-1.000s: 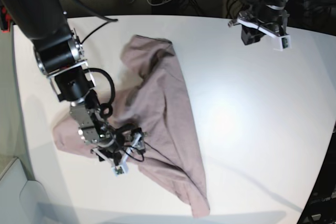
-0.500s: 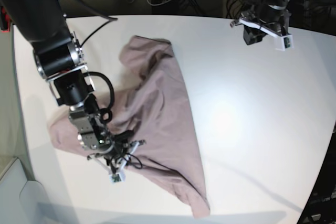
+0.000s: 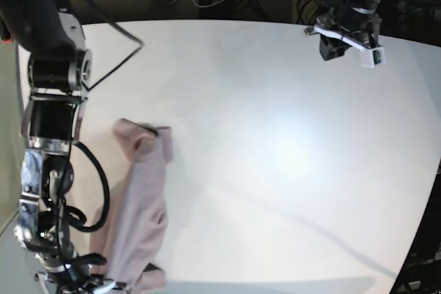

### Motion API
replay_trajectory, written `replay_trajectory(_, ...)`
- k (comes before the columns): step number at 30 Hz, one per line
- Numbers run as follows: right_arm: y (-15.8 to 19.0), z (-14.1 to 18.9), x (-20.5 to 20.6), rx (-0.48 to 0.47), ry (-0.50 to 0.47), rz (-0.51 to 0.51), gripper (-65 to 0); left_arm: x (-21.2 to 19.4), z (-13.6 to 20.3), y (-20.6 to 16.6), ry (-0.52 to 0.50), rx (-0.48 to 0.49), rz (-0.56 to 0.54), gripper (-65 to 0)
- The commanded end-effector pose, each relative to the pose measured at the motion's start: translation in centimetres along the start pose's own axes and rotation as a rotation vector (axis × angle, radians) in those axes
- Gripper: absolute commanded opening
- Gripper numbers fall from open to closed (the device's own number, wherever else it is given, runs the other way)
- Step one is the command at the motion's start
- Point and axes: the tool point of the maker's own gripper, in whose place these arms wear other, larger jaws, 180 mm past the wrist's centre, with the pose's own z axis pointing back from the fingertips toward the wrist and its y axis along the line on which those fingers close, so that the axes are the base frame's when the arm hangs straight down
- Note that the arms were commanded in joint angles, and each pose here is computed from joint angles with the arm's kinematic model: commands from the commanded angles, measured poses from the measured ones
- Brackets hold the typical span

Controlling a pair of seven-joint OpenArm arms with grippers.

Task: Layout the t-shirt on the table in an organized manner, then fold the t-shirt properly
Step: 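Grasp the shirt with the right gripper and drag it across the table, then regrasp the shirt with the right gripper and lift it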

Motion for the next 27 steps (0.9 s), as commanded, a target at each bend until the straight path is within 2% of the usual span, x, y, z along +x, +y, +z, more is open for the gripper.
replay_trajectory(1, 0.5, 0.8, 4.3, 0.013, -0.118, 0.023, -65.0, 1.2, 0.2, -0.5, -0.043, -0.018, -0.004, -54.3)
replay_trajectory(6, 3.0, 4.7, 7.4, 0.047, -0.198, 0.085, -65.0, 1.7, 0.0, -0.7, -0.056, -0.023, -0.005, -54.3)
replay_trajectory(14, 12.0, 9.5, 10.2, 0.216, -0.275, 0.123, -65.0, 2.4, -0.2, -1.0, -0.073, -0.029, -0.006, -54.3)
replay_trajectory(23, 22.1, 11.6, 13.8, 0.437, -0.323, 0.091, -65.0, 2.2, -0.1, -0.7, -0.065, -0.025, -0.012, -54.3)
replay_trajectory(27, 23.8, 12.1, 13.8, 0.478, -0.319, 0.089, -65.0, 1.5, 0.2, -0.3, -0.048, -0.014, -0.010, -54.3)
